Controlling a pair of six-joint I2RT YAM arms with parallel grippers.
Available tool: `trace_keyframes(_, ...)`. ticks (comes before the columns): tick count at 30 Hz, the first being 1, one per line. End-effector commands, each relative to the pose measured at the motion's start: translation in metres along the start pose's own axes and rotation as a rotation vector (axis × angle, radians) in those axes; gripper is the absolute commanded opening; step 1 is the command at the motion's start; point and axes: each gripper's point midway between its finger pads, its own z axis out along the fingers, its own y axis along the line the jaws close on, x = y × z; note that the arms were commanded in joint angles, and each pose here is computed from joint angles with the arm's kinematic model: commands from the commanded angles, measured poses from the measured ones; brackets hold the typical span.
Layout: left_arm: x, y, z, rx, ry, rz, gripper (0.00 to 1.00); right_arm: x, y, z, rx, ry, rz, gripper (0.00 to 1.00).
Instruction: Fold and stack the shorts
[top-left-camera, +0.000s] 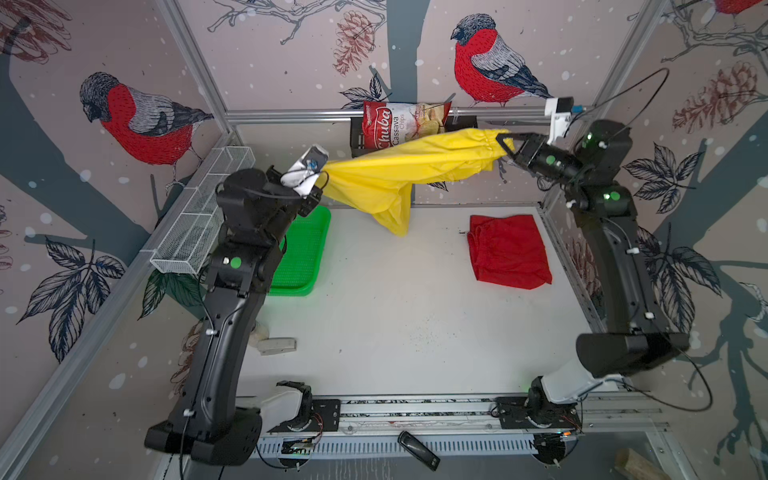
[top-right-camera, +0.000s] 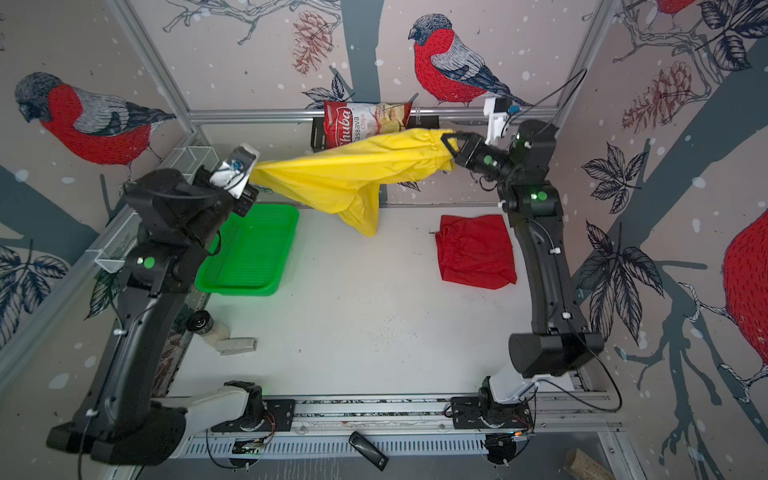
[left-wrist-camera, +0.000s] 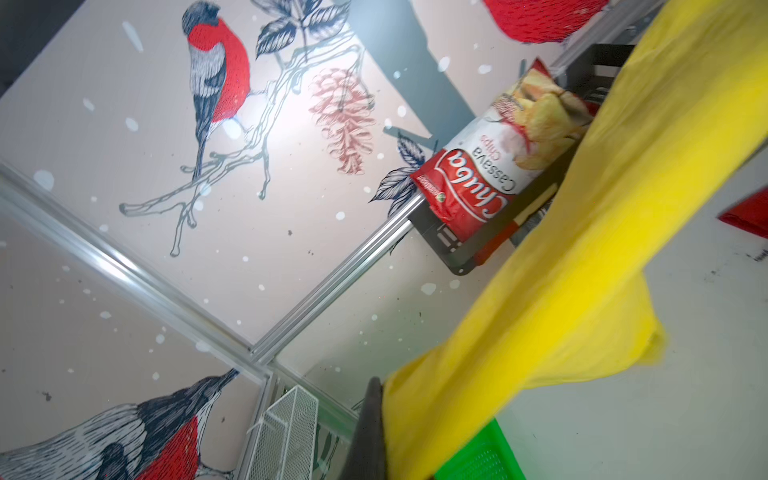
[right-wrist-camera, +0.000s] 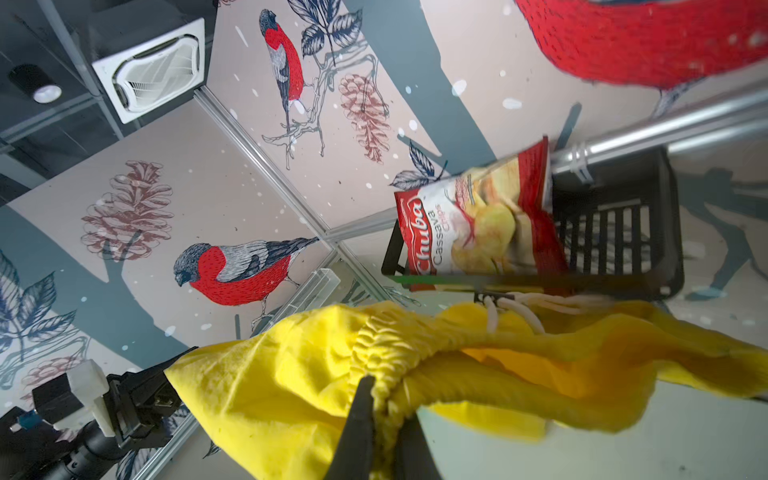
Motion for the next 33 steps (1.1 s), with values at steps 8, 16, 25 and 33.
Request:
trace_keyframes(8,0.138,-0.189,-0.045,0.396,0.126,0.209,0.00,0.207,-0.126,-0.054,0.234,0.246,0.287,0.07)
trace_keyframes(16,0.205,-0.292,-0.100,0.757,0.296,0.333,0.00,0.337,-0.166,-0.109,0.445,0.501,0.503,0.09)
trace_keyframes(25,0.248,-0.350,-0.165,1.050,0.385,0.517,0.46,0.417,-0.181,-0.166,0.800,0.736,0.583,0.36)
trace_keyframes(33,0.188,-0.349,-0.157,1.027,0.265,0.256,0.76,0.334,-0.183,-0.160,0.973,0.588,0.364,0.54)
